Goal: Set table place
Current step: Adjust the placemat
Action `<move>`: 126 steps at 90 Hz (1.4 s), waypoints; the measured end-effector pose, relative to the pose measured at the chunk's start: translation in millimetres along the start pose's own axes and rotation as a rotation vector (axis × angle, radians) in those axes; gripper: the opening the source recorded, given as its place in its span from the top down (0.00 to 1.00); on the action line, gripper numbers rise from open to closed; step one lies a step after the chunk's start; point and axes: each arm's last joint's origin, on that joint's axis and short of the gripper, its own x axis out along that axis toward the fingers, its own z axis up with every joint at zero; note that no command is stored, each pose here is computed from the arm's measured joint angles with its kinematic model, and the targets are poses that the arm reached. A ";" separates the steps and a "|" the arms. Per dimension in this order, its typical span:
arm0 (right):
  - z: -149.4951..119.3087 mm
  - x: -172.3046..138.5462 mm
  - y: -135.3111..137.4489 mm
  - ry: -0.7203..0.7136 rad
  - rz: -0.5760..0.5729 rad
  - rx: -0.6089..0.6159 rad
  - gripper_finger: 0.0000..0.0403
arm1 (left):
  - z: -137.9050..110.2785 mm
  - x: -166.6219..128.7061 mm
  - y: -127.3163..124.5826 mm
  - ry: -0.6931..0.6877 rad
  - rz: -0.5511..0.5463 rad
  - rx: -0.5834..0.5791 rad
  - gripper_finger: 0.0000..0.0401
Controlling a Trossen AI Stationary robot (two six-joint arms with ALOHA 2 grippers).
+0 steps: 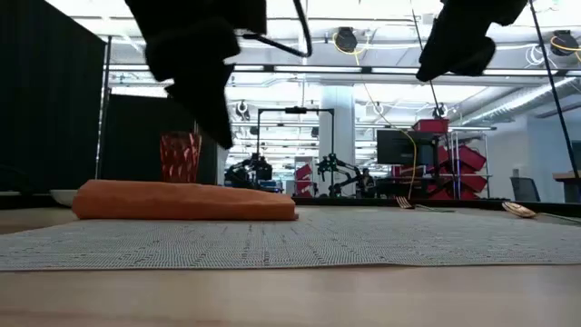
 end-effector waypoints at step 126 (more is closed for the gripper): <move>9.9 1.0 7.4 -0.091 0.077 -0.040 0.77 | 33.2 4.0 -5.6 -0.201 -0.178 -0.142 0.42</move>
